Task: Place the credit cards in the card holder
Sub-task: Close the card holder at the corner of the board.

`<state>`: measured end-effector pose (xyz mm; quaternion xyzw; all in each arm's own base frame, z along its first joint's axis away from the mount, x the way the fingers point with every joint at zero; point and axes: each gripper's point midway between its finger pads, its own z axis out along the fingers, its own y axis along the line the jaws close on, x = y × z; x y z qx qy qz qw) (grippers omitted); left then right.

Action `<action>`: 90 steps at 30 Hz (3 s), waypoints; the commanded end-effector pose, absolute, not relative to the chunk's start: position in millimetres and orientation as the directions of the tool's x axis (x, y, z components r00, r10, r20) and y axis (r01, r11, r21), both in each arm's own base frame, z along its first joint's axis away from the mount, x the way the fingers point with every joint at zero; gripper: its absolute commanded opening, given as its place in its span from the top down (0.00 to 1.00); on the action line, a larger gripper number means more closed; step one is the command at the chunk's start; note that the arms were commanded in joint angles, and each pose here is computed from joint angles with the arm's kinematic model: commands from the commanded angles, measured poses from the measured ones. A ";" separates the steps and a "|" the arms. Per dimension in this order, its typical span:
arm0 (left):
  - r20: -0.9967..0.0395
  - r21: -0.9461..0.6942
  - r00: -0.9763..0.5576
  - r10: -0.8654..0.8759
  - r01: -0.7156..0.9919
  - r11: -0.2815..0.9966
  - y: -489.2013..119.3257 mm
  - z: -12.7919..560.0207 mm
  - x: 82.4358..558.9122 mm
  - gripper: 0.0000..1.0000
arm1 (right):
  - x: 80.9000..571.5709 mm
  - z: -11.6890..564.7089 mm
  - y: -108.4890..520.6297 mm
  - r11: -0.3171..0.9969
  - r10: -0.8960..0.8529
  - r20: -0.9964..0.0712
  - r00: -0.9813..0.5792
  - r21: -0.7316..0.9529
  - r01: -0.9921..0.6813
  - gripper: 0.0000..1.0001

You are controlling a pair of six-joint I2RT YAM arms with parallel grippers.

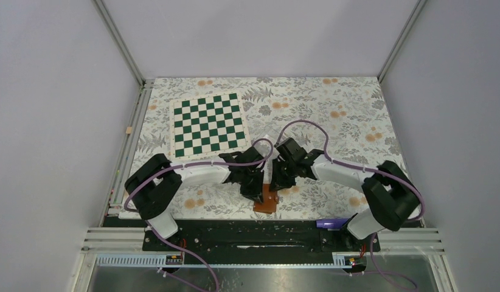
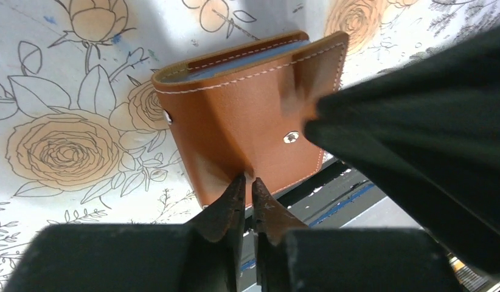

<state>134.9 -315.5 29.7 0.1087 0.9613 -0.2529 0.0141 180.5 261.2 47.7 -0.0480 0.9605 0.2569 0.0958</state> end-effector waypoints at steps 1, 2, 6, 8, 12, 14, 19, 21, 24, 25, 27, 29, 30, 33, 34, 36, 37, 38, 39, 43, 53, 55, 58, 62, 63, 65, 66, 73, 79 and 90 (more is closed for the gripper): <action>-0.197 -0.552 -0.967 0.160 0.245 0.797 -329.9 58.1 147.8 0.84 | 182.1 27.2 270.7 0.864 -0.054 -0.140 -0.989 0.490 -0.116 0.82; -0.205 -0.575 -0.968 0.143 0.238 0.783 -333.0 63.4 148.6 0.74 | 180.8 21.8 269.0 0.871 -0.053 -0.126 -0.991 0.480 -0.108 0.82; -0.181 -0.706 -0.979 0.093 0.196 0.680 -352.0 78.7 151.8 0.65 | 176.7 12.0 261.4 0.891 -0.062 -0.104 -0.993 0.443 -0.102 0.82; -0.157 -0.749 -0.984 0.089 0.177 0.639 -360.4 81.3 150.7 0.64 | 176.2 11.6 260.7 0.892 -0.060 -0.103 -0.993 0.442 -0.099 0.82; -0.119 -0.758 -0.989 0.083 0.145 0.636 -368.4 74.0 152.7 0.64 | 175.3 9.8 260.2 0.894 -0.059 -0.095 -0.994 0.437 -0.095 0.82; -0.114 -0.741 -0.990 0.078 0.137 0.658 -366.2 68.5 153.6 0.65 | 174.7 8.8 259.8 0.896 -0.058 -0.088 -0.994 0.435 -0.091 0.82; -0.102 -0.724 -0.991 0.089 0.135 0.676 -366.1 61.8 154.7 0.70 | 174.9 8.1 259.6 0.898 -0.058 -0.085 -0.995 0.432 -0.089 0.82; -0.102 -0.739 -0.991 0.087 0.134 0.661 -369.7 63.3 154.2 0.76 | 174.8 8.4 259.6 0.898 -0.058 -0.086 -0.995 0.431 -0.089 0.82; -0.113 -0.739 -0.991 0.073 0.132 0.660 -370.1 64.3 157.2 0.81 | 173.7 7.9 260.0 0.896 -0.061 -0.080 -0.995 0.434 -0.090 0.82; -0.116 -0.741 -0.991 0.070 0.133 0.659 -370.6 65.0 157.8 0.81 | 173.4 7.1 259.7 0.897 -0.061 -0.078 -0.995 0.433 -0.089 0.82; -0.114 -0.743 -0.991 0.066 0.129 0.657 -371.5 64.5 158.3 0.81 | 172.8 6.7 260.1 0.896 -0.063 -0.074 -0.995 0.434 -0.089 0.82; -0.106 -0.748 -0.992 0.067 0.124 0.652 -373.0 63.0 157.4 0.84 | 172.9 6.6 260.2 0.896 -0.063 -0.074 -0.995 0.434 -0.089 0.82; -0.104 -0.748 -0.992 0.067 0.123 0.652 -373.2 62.0 157.2 0.87 | 172.8 6.3 260.2 0.896 -0.063 -0.073 -0.995 0.435 -0.089 0.82; -0.103 -0.746 -0.992 0.070 0.124 0.655 -372.5 60.2 156.9 1.00 | 172.3 6.0 260.3 0.896 -0.063 -0.068 -0.996 0.436 -0.086 0.82; -0.108 -0.742 -0.992 0.068 0.126 0.658 -371.4 60.4 157.7 1.00 | 171.9 6.0 260.4 0.896 -0.065 -0.068 -0.996 0.436 -0.088 0.82; -0.124 -0.725 -0.990 0.068 0.137 0.675 -367.3 61.4 158.6 1.00 | 171.5 5.7 260.3 0.896 -0.066 -0.066 -0.996 0.436 -0.088 0.82; -0.133 -0.711 -0.989 0.067 0.143 0.688 -364.3 61.9 159.8 1.00 | 171.3 5.1 259.7 0.897 -0.066 -0.065 -0.996 0.434 -0.087 0.82; -0.148 -0.699 -0.987 0.067 0.152 0.699 -361.4 63.4 161.0 1.00 | 171.4 5.4 260.0 0.896 -0.067 -0.066 -0.996 0.436 -0.089 0.81; -0.161 -0.687 -0.985 0.065 0.159 0.709 -358.5 65.2 162.5 1.00 | 170.9 5.5 260.0 0.895 -0.067 -0.065 -0.996 0.436 -0.089 0.82; -0.202 -0.652 -0.978 0.054 0.175 0.738 -348.7 68.6 166.7 1.00 | 171.5 7.4 260.6 0.894 -0.067 -0.070 -0.995 0.439 -0.091 0.81; -0.190 -0.615 -0.979 0.071 0.175 0.769 -342.2 54.0 166.4 1.00 | 172.3 10.2 261.9 0.889 -0.068 -0.074 -0.995 0.448 -0.095 0.81; -0.180 -0.617 -0.981 0.077 0.174 0.768 -343.1 52.3 165.1 1.00 | 173.1 12.2 262.8 0.887 -0.068 -0.081 -0.994 0.451 -0.098 0.81; -0.175 -0.613 -0.982 0.075 0.169 0.772 -342.6 51.1 165.1 1.00 | 175.2 15.4 262.4 0.887 -0.066 -0.095 -0.993 0.450 -0.102 0.81; -0.172 -0.596 -0.982 0.075 0.165 0.786 -338.2 47.4 164.2 1.00 | 180.1 20.6 258.3 0.898 -0.067 -0.127 -0.990 0.426 -0.115 0.79; -0.172 -0.594 -0.982 0.075 0.164 0.788 -337.7 47.1 163.8 1.00 | 181.7 22.6 257.4 0.898 -0.065 -0.137 -0.988 0.423 -0.118 0.79; -0.170 -0.592 -0.983 0.074 0.162 0.790 -336.9 46.1 163.4 1.00 | 183.2 25.3 257.0 0.899 -0.062 -0.149 -0.987 0.422 -0.120 0.78; -0.168 -0.590 -0.983 0.075 0.161 0.791 -336.5 44.9 163.6 1.00 | 183.7 26.7 257.2 0.897 -0.061 -0.154 -0.986 0.424 -0.122 0.78; -0.159 -0.584 -0.984 0.083 0.162 0.796 -336.8 37.4 163.1 1.00 | 187.2 35.0 256.2 0.895 -0.051 -0.187 -0.981 0.427 -0.127 0.76; -0.155 -0.582 -0.985 0.082 0.158 0.798 -335.8 35.2 163.3 1.00 | 187.0 42.2 254.8 0.890 -0.045 -0.211 -0.976 0.436 -0.135 0.77; -0.152 -0.583 -0.985 0.080 0.155 0.798 -336.2 34.5 163.7 1.00 | 165.4 35.0 265.8 0.834 -0.068 -0.141 -0.988 0.536 -0.134 0.85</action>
